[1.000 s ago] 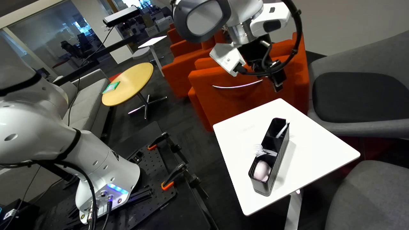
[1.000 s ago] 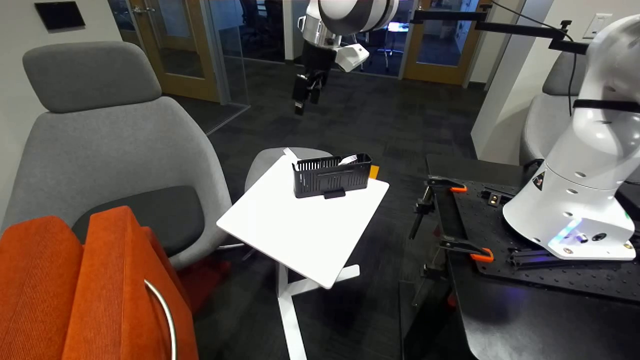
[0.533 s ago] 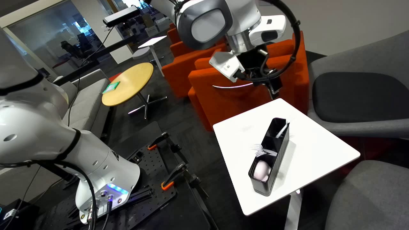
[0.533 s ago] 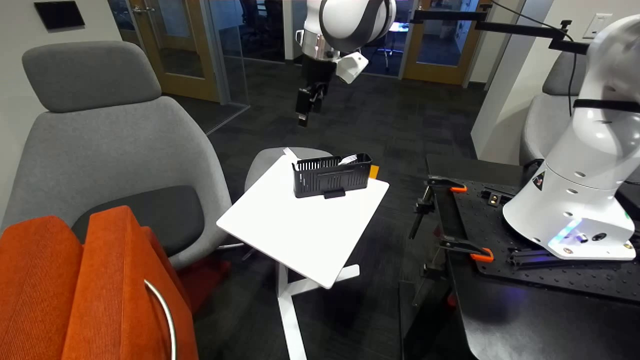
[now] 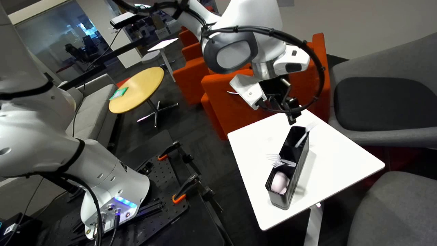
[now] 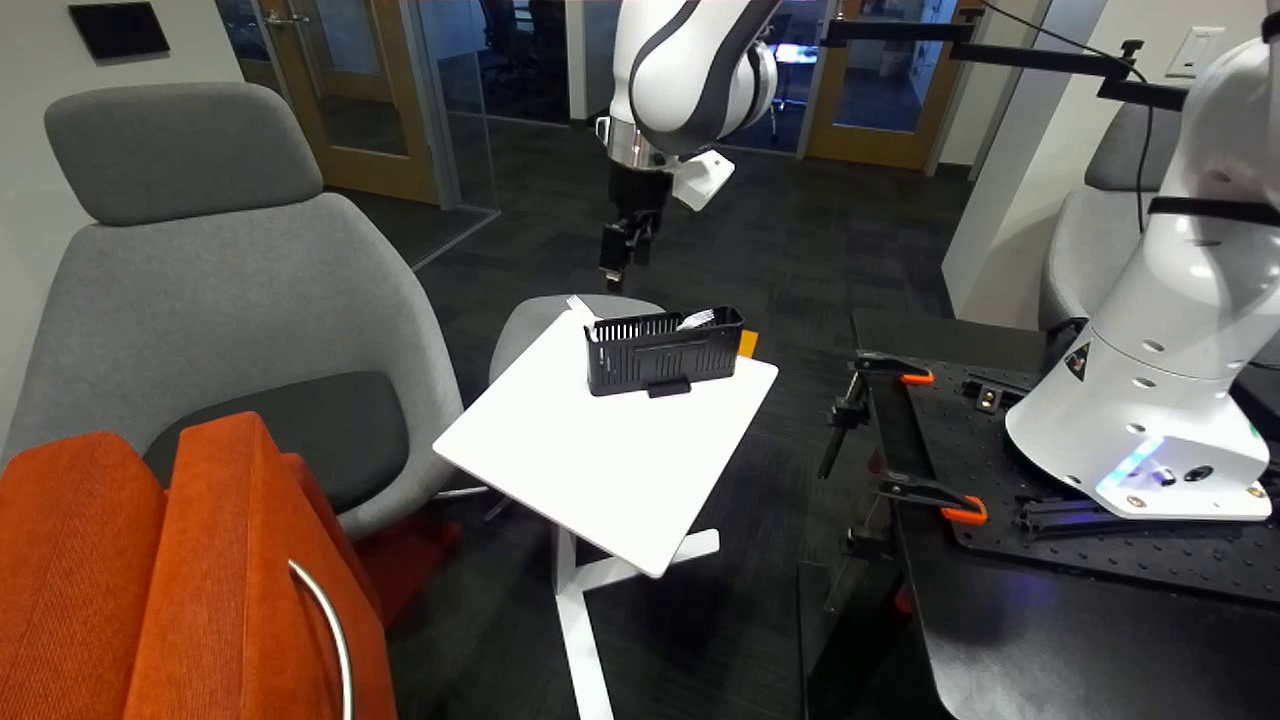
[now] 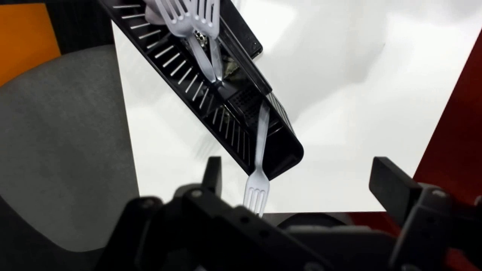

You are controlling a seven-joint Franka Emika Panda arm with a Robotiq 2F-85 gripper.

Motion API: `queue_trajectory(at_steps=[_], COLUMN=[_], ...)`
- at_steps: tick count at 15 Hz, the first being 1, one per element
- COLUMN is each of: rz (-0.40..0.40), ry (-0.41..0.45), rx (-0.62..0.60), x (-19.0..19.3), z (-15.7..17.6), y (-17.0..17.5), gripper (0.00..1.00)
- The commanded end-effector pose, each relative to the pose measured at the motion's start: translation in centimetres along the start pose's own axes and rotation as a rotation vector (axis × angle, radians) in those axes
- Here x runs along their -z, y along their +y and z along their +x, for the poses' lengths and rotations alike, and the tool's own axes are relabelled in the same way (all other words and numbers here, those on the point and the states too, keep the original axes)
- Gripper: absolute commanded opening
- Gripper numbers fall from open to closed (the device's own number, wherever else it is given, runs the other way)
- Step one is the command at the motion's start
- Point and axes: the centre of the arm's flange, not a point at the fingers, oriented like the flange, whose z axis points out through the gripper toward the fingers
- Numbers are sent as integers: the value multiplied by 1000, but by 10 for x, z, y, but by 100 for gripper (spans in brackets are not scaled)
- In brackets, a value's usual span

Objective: Remove a fork from the cutlery holder

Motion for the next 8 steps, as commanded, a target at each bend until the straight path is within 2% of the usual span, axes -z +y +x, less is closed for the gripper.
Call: queue_trajectory(at_steps=[1,2,4,5,8], rz=[15,15,13,12,4], ry=[13,12,8,6,-2], rx=[-15,-19,-21,-23,-27], x=[-24,-30,-40,-44,-58], z=[15,17,22,24,29], y=[10,10,10,9,10], gripper=[80,67,61,60,67])
